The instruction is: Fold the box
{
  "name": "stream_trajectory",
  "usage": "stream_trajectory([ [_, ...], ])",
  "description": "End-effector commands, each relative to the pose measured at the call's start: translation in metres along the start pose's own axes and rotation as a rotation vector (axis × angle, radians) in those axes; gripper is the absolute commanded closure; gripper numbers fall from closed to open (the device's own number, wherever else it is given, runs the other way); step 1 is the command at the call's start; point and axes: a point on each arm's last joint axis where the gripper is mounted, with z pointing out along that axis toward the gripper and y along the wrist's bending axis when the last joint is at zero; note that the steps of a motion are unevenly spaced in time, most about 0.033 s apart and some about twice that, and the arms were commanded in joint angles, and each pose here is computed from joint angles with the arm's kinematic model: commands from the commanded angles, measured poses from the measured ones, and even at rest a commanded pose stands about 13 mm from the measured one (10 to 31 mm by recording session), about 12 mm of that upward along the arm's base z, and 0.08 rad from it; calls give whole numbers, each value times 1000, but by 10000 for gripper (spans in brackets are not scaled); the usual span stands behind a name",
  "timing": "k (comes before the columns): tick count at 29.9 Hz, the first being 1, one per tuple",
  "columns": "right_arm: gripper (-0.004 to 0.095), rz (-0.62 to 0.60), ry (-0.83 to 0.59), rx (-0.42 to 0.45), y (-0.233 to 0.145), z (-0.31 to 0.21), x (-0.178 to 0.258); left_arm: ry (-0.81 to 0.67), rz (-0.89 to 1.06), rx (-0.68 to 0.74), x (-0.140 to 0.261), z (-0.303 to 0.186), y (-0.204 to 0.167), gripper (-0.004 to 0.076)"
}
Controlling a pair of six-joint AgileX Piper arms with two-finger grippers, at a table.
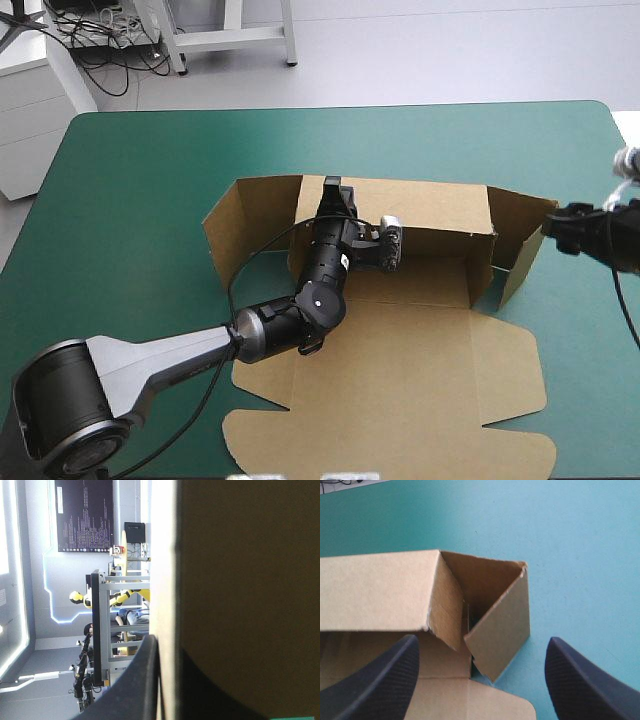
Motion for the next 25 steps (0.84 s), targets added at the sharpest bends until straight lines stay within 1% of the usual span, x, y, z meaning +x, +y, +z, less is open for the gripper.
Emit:
stream_trajectory([
  [1, 252, 30, -51, -38, 1, 18, -38, -9, -42, -55, -4, -9, 17, 734],
  [6, 252, 2, -5, -36, -6, 63, -71, -14, -38, -59, -7, -12, 16, 734],
  [11, 252, -13, 60, -29, -16, 111, -88, -23, -36, -58, -10, -14, 15, 734],
  [17, 252, 1, 158, -24, -26, 157, -84, -21, -39, -56, -10, -14, 15, 734],
  [22, 252, 10, 210, -26, -30, 176, -79, -21, -40, -55, -10, -14, 15, 734],
  [25, 252, -43, 245, -32, -31, 177, -75, -21, -42, -55, -10, -14, 15, 734],
])
